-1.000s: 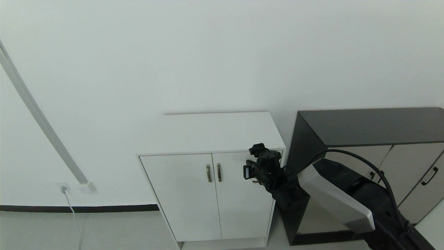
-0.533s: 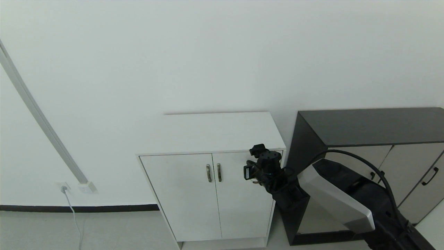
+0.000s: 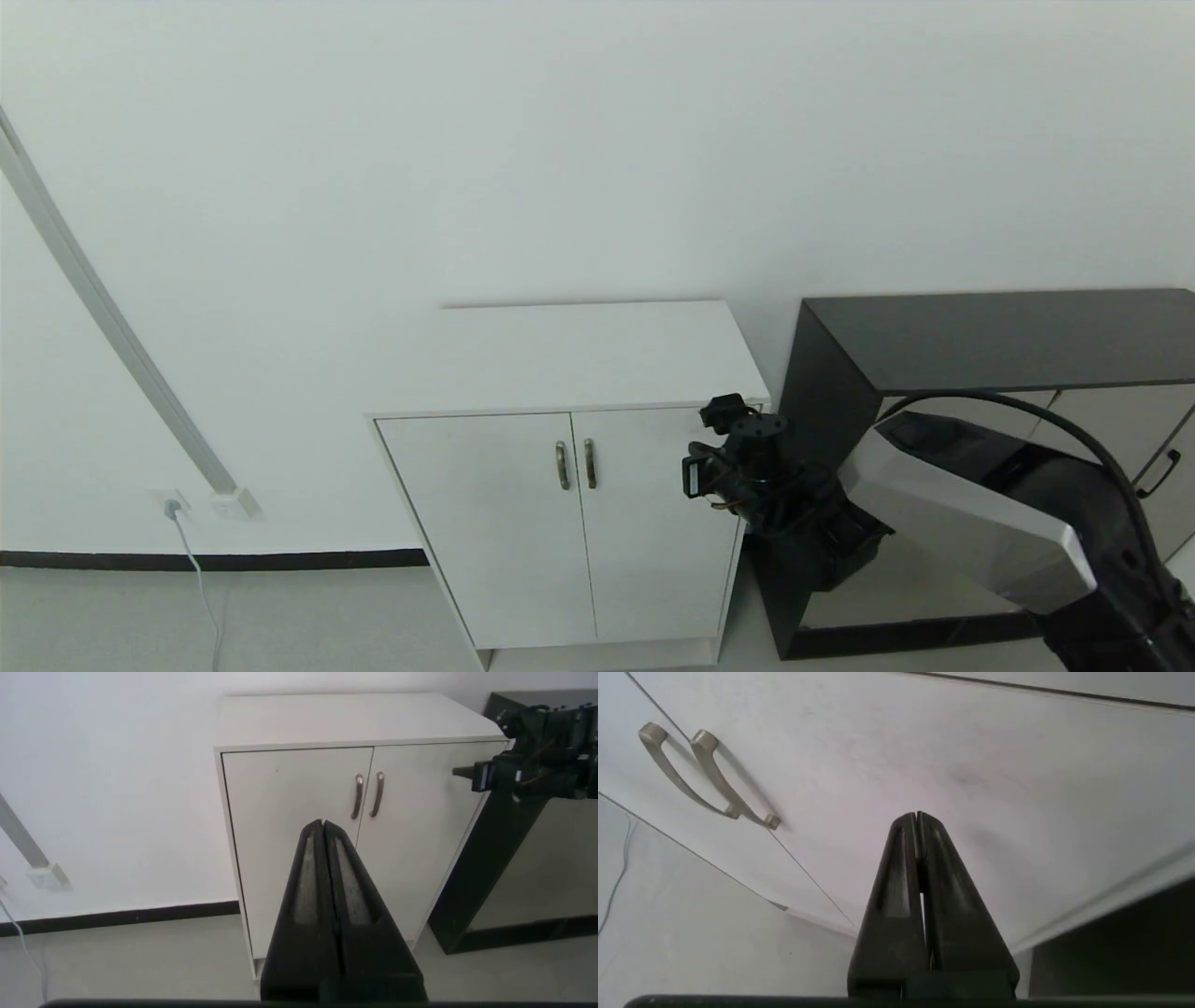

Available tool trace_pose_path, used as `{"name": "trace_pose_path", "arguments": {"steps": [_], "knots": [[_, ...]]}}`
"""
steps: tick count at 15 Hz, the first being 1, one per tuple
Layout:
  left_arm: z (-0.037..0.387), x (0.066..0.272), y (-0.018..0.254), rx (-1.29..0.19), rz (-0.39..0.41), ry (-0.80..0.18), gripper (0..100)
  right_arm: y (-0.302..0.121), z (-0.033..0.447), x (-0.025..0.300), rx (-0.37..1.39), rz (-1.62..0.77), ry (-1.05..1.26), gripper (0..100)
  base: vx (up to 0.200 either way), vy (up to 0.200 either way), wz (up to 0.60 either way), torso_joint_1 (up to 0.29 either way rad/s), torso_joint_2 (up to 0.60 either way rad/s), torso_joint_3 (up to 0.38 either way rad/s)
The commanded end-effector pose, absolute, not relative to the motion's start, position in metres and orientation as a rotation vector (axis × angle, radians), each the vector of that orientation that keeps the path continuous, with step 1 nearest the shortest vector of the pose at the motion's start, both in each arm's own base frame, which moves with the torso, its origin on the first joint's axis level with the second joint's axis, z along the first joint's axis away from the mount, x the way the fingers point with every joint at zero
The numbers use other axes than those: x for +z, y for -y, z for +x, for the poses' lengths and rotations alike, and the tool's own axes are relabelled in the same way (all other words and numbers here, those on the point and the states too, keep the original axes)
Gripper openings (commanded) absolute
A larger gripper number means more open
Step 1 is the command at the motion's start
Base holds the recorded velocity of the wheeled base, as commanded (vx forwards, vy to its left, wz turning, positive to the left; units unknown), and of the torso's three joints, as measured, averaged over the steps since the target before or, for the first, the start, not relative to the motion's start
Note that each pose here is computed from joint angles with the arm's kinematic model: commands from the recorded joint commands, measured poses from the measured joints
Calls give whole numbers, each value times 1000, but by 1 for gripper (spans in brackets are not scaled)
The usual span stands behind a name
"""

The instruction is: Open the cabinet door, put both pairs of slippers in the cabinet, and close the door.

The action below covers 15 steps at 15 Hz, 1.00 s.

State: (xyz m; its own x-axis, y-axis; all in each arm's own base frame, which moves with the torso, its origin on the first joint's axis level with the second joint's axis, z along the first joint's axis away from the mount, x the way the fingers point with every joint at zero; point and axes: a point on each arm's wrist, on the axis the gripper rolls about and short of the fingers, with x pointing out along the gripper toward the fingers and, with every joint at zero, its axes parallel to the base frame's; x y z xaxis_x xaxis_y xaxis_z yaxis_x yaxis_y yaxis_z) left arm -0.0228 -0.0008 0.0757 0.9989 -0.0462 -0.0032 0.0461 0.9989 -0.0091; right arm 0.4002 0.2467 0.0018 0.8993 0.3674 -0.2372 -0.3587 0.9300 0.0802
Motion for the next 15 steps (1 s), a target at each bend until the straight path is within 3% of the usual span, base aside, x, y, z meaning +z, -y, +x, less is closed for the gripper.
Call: {"name": "trace_pose_path", "arguments": {"steps": [1, 10, 15], "knots": [[-23, 76, 1, -46, -9, -3, 0, -212, 369, 52, 351, 60, -193, 0, 0, 0, 0, 0, 0, 0], [-23, 76, 1, -44, -9, -3, 0, -106, 254, 127, 199, 74, -139, 0, 0, 0, 0, 0, 0, 0], [-23, 76, 1, -46, -9, -5, 0, -57, 181, 124, 119, 13, -169, 0, 0, 0, 0, 0, 0, 0]]}}
